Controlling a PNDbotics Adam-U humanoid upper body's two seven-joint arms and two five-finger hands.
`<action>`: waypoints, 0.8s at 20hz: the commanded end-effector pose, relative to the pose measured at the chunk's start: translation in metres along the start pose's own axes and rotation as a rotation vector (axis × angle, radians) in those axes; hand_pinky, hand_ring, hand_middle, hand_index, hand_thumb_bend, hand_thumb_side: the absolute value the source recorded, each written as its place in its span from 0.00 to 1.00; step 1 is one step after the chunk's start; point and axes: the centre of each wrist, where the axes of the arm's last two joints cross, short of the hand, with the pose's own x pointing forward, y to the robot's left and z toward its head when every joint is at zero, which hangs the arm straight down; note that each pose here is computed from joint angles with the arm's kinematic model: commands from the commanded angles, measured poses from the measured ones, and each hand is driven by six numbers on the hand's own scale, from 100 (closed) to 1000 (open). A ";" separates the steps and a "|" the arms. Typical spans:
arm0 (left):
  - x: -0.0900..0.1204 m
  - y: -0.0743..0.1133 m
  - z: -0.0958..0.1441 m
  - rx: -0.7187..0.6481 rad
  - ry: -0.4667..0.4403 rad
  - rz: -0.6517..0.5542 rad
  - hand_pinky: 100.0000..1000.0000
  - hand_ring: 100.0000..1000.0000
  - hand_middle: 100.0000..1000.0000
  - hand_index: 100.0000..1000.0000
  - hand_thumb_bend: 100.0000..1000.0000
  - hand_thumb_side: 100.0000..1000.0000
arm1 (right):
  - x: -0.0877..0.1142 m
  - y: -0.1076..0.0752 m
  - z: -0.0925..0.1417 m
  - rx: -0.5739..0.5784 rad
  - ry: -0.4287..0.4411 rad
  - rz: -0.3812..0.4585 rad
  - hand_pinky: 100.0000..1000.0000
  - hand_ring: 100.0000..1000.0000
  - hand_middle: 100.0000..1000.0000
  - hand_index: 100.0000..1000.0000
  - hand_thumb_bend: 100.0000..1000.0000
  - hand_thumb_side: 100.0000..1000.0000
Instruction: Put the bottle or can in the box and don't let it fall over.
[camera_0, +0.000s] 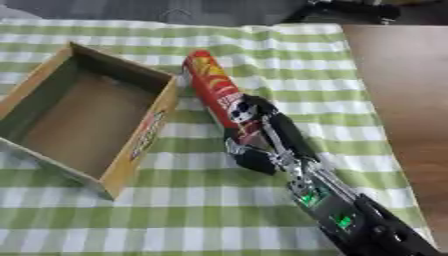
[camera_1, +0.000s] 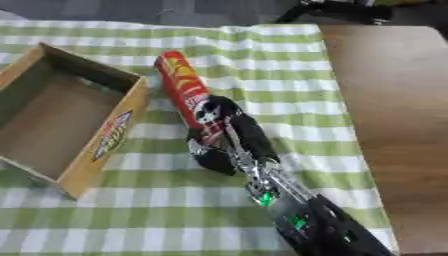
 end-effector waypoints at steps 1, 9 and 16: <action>0.007 0.004 -0.003 0.009 -0.029 0.006 0.52 0.47 0.61 0.66 0.02 0.69 | 0.000 -0.012 -0.001 -0.076 -0.021 0.015 0.24 0.72 0.66 0.81 0.00 0.00; 0.007 0.004 -0.003 0.009 -0.029 0.006 0.53 0.47 0.61 0.66 0.02 0.69 | 0.006 -0.027 -0.001 -0.211 -0.131 -0.038 0.22 0.70 0.63 0.79 0.00 0.00; 0.007 0.004 -0.003 0.009 -0.027 0.005 0.53 0.47 0.61 0.66 0.02 0.68 | 0.014 -0.043 -0.002 -0.306 -0.215 -0.085 0.20 0.67 0.61 0.77 0.00 0.00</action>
